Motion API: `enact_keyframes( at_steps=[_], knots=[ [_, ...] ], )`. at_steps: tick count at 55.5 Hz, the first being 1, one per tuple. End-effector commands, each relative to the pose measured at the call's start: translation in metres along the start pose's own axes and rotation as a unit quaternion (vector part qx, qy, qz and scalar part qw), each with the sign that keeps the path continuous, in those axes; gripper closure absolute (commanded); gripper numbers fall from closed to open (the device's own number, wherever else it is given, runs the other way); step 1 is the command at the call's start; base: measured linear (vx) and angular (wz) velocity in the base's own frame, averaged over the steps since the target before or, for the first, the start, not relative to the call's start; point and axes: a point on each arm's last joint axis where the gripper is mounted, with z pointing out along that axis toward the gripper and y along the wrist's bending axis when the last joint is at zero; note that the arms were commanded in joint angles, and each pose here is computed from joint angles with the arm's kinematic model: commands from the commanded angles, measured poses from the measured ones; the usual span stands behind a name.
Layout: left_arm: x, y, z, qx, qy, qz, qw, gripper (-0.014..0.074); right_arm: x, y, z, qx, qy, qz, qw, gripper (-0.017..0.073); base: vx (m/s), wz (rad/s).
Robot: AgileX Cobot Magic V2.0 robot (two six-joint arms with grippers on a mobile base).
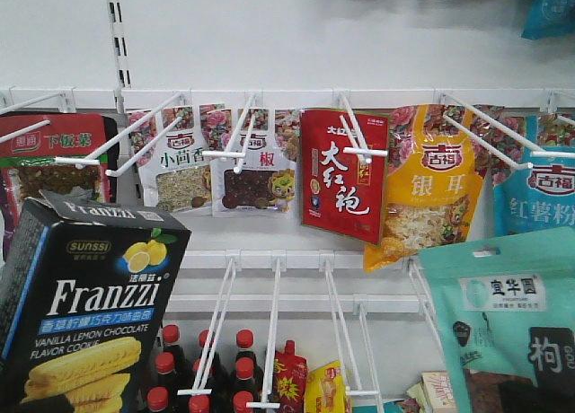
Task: Pick snacks and fruit into basket
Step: 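Draw the held teal bag back away from the shelf with the right gripper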
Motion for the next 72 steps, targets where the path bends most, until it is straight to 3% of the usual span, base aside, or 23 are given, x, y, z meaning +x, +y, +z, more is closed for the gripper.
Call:
enact_keyframes(
  at_steps=[1, 10, 23, 38, 72],
  knots=[
    [-0.017, 0.000, -0.010, -0.004, -0.066, -0.001, 0.998, 0.0554, -0.016, -0.002, -0.018, 0.038, -0.064, -0.011, 0.997, 0.0567, 0.00, 0.00],
    [-0.017, 0.000, -0.010, -0.004, -0.066, -0.001, 0.998, 0.0554, -0.012, -0.001, -0.028, 0.062, -0.064, -0.041, 0.995, 0.0567, 0.00, 0.00],
    [-0.017, 0.000, -0.010, -0.004, -0.066, -0.001, 0.998, 0.0554, -0.022, 0.008, -0.048, 0.037, -0.085, -0.066, 0.994, 0.0567, 0.00, 0.00],
    [-0.017, 0.000, -0.010, -0.004, -0.066, -0.001, 0.998, 0.0554, -0.049, 0.010, -0.080, 0.040, -0.126, -0.100, 0.986, 0.0567, 0.00, 0.00],
    [-0.017, 0.000, -0.010, -0.004, -0.066, -0.001, 0.998, 0.0554, -0.049, 0.012, -0.086, 0.028, -0.114, -0.089, 0.989, 0.0566, 0.00, 0.00]
  ],
)
